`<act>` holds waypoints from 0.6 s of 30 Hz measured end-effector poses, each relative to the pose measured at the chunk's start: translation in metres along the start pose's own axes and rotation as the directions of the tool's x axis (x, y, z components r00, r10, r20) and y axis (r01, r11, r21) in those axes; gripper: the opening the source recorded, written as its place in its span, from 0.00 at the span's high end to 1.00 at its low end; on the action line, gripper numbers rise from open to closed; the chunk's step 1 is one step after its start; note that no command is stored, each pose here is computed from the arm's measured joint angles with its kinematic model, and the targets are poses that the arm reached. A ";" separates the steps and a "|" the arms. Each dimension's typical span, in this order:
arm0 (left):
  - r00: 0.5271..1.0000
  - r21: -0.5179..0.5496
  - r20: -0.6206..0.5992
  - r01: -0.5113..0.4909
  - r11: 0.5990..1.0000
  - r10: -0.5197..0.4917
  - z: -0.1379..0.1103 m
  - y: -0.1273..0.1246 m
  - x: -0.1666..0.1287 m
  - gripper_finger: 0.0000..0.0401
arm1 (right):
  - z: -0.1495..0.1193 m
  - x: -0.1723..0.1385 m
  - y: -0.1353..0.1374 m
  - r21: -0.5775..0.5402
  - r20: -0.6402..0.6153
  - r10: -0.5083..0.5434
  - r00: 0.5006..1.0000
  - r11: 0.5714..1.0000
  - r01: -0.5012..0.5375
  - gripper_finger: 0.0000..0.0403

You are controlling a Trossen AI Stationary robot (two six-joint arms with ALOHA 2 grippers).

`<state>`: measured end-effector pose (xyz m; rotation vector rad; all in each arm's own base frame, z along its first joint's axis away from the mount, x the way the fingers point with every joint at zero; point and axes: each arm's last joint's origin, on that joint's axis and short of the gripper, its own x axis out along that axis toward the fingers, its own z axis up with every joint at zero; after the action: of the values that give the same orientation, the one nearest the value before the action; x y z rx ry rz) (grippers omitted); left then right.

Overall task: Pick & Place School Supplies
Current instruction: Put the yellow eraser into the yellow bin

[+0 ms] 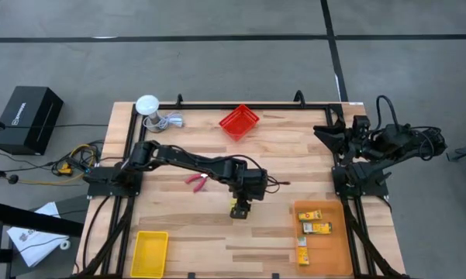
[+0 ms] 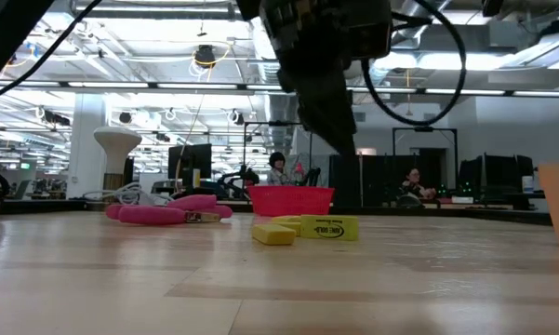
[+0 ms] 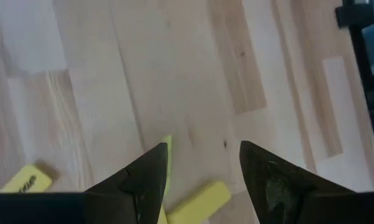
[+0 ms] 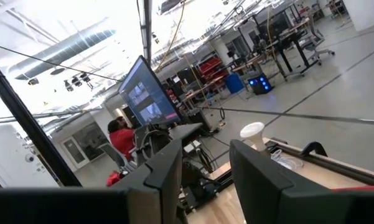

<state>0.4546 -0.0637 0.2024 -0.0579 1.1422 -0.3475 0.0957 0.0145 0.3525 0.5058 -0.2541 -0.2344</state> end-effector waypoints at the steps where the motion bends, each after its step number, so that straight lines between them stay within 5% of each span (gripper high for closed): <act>1: 1.000 -0.002 -0.009 0.000 1.000 0.000 -0.001 0.000 0.001 0.51 | 0.000 0.000 0.000 -0.002 0.001 0.000 1.000 1.000 0.000 0.69; 18: 1.000 0.005 -0.003 -0.020 1.000 0.020 -0.004 0.025 0.007 0.51 | 0.000 0.000 0.000 -0.007 -0.004 -0.001 1.000 1.000 0.001 0.69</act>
<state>0.4593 -0.0419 0.1885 -0.0413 1.1447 -0.3324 0.0958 0.0145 0.3520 0.4997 -0.2492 -0.2350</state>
